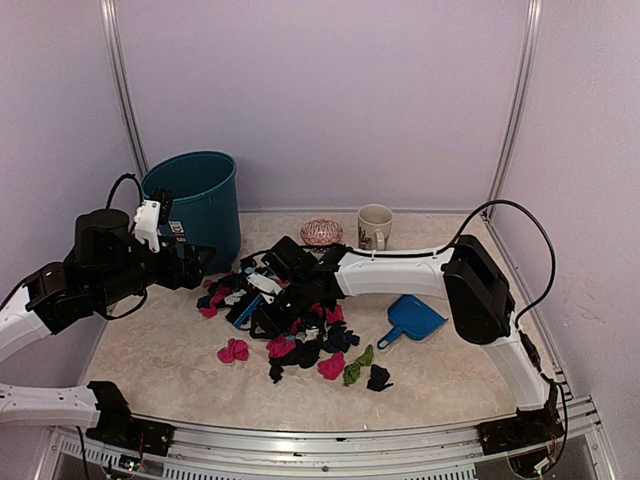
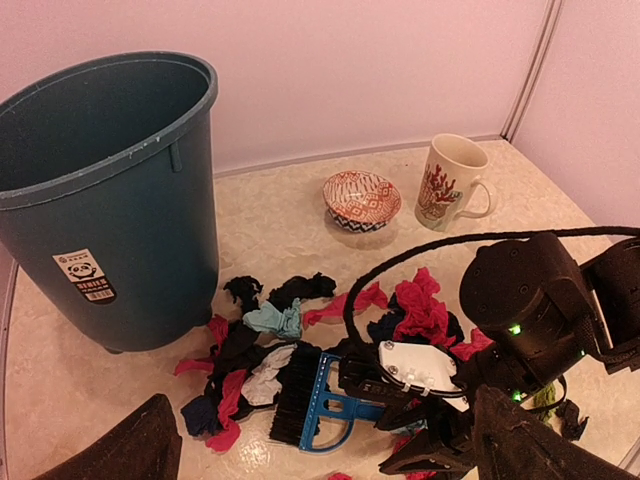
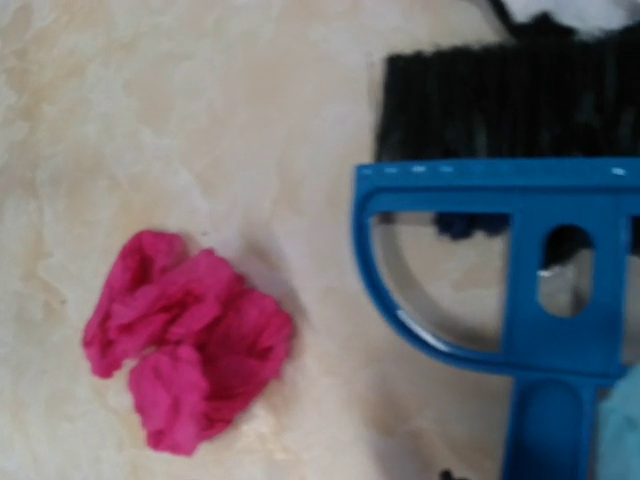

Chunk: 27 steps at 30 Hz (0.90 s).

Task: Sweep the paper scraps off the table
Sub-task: Adjust the broom at the center of the board.

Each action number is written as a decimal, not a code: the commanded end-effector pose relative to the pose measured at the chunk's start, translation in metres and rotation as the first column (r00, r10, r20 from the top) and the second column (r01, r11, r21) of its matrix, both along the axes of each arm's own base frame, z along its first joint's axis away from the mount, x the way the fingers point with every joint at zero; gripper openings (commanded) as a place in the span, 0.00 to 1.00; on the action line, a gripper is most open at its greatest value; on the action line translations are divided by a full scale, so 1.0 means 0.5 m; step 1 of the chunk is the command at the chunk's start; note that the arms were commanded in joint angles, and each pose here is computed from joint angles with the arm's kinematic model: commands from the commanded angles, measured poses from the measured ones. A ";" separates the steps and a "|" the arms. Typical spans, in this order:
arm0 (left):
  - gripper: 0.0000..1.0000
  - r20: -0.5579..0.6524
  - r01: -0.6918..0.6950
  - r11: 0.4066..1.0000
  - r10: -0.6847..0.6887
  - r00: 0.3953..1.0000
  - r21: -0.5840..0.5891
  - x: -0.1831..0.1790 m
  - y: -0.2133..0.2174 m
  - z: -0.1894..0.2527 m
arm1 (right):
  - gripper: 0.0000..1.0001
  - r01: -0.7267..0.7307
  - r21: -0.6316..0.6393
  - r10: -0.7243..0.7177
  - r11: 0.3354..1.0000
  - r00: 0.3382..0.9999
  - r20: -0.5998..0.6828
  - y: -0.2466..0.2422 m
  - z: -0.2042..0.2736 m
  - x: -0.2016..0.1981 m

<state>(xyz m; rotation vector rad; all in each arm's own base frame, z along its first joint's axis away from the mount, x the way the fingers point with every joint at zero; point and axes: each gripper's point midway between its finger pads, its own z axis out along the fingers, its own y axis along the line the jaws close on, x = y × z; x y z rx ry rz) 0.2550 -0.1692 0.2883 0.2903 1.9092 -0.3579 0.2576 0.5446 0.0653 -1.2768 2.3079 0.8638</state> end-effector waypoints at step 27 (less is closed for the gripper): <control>0.99 -0.017 -0.016 1.000 0.016 1.000 0.011 0.002 0.006 -0.011 | 0.56 0.170 0.019 -0.171 0.985 0.981 0.089 -0.063 0.049 0.079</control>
